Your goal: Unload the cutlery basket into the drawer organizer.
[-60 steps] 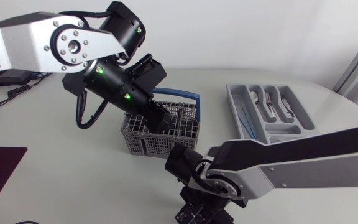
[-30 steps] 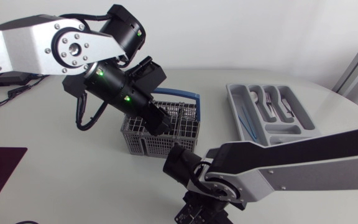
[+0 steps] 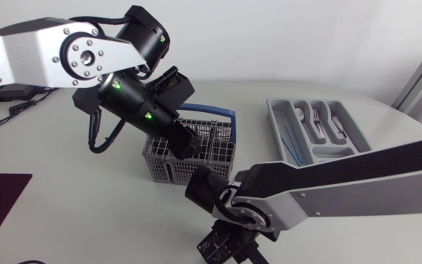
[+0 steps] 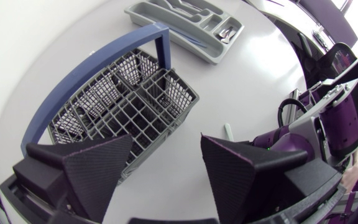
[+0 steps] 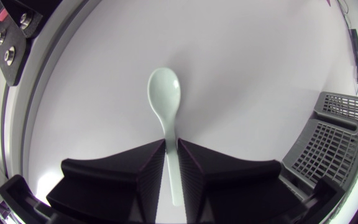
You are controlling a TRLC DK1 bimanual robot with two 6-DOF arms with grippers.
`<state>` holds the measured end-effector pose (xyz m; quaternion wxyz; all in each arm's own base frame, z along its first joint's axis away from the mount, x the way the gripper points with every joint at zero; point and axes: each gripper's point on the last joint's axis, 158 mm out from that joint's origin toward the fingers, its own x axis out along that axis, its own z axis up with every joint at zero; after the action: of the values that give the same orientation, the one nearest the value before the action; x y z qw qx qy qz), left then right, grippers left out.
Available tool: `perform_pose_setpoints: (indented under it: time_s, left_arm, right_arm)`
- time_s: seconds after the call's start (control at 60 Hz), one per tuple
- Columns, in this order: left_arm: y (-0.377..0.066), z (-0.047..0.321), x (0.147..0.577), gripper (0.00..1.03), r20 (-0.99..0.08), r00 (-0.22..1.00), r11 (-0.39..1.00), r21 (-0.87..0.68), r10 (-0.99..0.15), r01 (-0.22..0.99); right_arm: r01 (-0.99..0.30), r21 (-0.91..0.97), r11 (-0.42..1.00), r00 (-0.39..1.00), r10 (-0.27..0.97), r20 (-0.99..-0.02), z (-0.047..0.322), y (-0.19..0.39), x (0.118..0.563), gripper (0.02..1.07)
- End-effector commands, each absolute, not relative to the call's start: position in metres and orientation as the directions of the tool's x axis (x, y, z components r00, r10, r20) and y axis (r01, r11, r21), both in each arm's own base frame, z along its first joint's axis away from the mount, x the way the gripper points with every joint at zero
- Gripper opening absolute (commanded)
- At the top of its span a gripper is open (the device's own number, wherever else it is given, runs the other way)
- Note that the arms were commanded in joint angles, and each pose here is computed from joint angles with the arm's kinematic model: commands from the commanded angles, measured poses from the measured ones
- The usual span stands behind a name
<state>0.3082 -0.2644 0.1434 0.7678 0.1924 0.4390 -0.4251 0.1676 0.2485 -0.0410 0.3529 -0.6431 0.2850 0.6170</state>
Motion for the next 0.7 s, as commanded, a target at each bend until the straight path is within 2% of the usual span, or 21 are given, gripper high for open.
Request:
perform_pose_setpoints:
  time_s: [0.0, 0.4, 0.683]
  left_arm:
    - [-0.258, 0.141, 0.304, 0.92, -0.844, 0.246, 0.559, -0.074, -0.477, 0.826]
    - [-0.259, 0.143, 0.304, 0.92, -0.841, 0.248, 0.553, -0.071, -0.48, 0.83]
    - [-0.258, 0.141, 0.302, 0.92, -0.843, 0.245, 0.551, -0.072, -0.478, 0.831]
  right_arm:
    - [-0.817, -0.094, -0.568, 0.077, 0.055, -0.996, -0.039, 0.245, 0.171, 0.2]
    - [-0.863, -0.133, -0.487, 0.099, 0.095, -0.991, -0.017, 0.216, 0.177, 0.19]
    - [-0.907, -0.163, -0.388, 0.136, 0.094, -0.986, -0.005, 0.166, 0.195, 0.19]
